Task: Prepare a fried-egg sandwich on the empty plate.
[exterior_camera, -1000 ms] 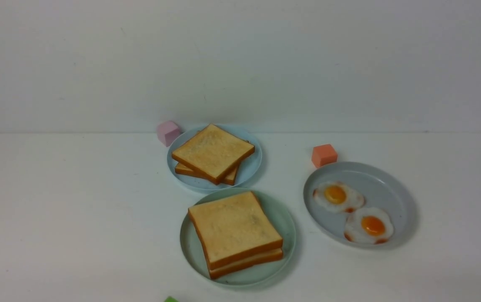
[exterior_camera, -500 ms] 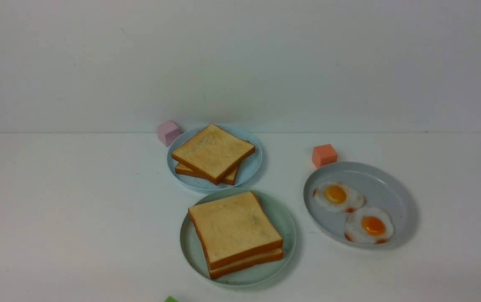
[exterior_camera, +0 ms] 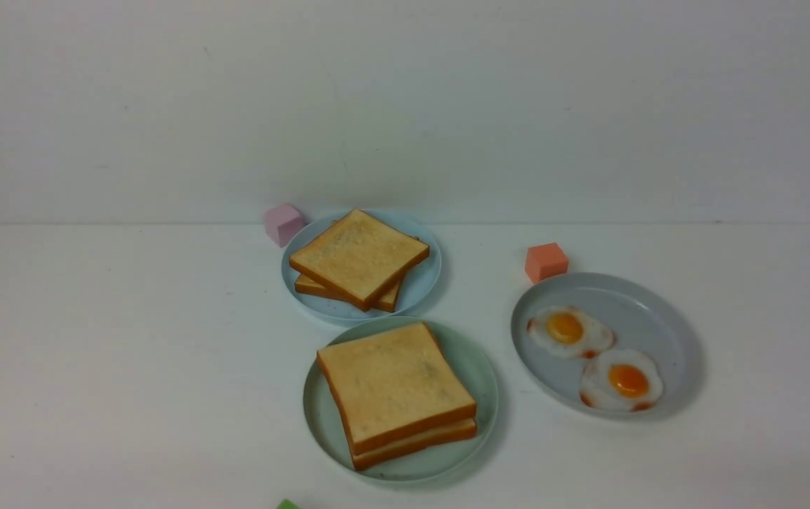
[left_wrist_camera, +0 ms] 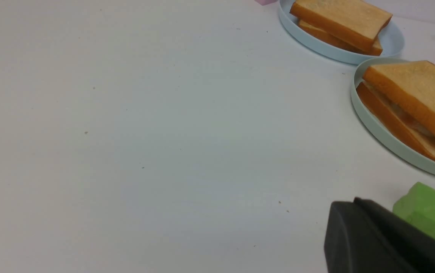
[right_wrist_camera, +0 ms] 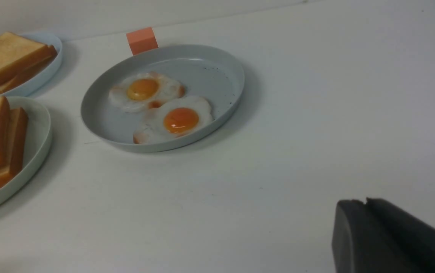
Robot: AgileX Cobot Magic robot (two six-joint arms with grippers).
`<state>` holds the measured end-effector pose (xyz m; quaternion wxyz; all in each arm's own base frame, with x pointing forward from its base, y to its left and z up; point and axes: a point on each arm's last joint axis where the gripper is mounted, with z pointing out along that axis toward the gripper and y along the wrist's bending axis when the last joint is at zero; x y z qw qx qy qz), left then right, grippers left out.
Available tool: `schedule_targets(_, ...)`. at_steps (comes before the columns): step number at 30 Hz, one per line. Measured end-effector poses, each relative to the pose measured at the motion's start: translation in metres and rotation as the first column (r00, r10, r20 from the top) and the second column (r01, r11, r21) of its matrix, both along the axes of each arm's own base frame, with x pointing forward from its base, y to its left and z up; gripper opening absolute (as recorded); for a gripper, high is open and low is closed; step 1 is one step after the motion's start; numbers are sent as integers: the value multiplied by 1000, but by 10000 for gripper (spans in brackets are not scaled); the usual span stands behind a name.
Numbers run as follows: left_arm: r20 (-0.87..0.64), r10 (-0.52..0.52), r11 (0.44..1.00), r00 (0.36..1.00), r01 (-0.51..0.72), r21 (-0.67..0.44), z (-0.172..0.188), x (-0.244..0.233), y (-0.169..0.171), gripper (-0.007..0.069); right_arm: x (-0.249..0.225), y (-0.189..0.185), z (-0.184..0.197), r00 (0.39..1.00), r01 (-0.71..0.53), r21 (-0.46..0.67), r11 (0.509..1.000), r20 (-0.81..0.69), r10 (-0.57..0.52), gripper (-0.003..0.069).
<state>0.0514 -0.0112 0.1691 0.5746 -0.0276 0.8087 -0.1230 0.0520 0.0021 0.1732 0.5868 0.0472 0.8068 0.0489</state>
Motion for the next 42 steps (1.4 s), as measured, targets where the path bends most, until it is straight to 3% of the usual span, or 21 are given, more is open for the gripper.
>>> schedule_targets(42, 0, 0, 1000, 1000, 0, 0, 0, 0, 0, 35, 0, 0, 0, 1000, 0, 1, 1000, 0, 0, 85)
